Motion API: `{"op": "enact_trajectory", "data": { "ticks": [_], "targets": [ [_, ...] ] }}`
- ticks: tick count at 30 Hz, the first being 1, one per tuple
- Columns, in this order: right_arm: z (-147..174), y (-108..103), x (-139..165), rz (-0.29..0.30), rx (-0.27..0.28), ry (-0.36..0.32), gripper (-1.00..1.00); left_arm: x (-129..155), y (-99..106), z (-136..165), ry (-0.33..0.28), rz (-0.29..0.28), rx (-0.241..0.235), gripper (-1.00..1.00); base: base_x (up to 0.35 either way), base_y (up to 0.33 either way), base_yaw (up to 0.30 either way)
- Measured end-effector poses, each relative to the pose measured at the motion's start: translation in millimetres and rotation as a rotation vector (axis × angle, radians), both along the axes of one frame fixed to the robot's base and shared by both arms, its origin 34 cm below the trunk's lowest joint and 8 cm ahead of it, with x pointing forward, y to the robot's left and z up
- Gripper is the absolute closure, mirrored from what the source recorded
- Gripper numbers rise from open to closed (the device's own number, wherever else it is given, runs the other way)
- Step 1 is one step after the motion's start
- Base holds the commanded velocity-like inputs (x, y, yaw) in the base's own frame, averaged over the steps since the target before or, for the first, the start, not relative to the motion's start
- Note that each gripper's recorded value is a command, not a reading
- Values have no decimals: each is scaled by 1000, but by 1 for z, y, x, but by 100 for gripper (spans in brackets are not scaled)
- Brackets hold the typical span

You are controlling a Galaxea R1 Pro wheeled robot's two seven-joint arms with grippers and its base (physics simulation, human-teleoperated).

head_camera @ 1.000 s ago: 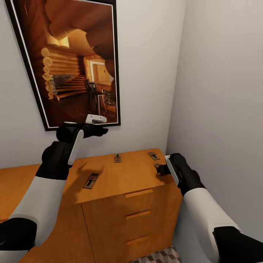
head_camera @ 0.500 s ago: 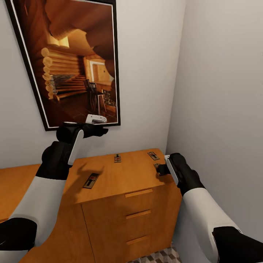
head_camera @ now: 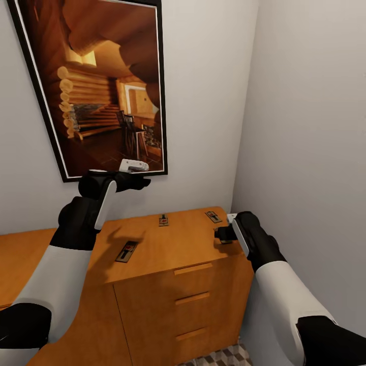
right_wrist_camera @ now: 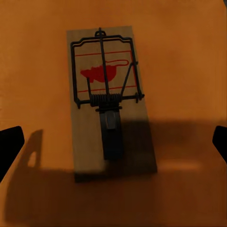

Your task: Take the four mousetraps from the cabinet in the bathroom and place them on the bathroom floor. Make sure all four end up on the same floor surface, and ensure that at least two of them are either under or directly next to the same bathroom sink.

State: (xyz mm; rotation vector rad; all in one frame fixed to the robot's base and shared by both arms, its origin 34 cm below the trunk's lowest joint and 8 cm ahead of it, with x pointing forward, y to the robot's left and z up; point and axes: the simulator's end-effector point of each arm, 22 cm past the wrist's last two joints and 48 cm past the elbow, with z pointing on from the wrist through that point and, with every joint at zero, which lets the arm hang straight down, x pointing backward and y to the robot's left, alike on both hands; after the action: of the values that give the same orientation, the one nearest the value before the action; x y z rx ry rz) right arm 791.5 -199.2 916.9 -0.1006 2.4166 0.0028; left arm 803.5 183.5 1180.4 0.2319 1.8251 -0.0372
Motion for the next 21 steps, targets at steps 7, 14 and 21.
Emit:
{"op": "enact_trajectory", "data": {
  "ticks": [7,14,21],
  "targets": [
    [-1,-1,0,0,-1,2,-100,0,-1,0,0,-1,0,-100,0,0,0],
    [-3,-2,-1,0,-5,8,-100,0,-1,0,0,-2,0,-100,0,0,0],
    [-5,-2,-1,1,-6,13,-100,0,0,0,0,-1,-1,-100,0,0,0]
  ]
}}
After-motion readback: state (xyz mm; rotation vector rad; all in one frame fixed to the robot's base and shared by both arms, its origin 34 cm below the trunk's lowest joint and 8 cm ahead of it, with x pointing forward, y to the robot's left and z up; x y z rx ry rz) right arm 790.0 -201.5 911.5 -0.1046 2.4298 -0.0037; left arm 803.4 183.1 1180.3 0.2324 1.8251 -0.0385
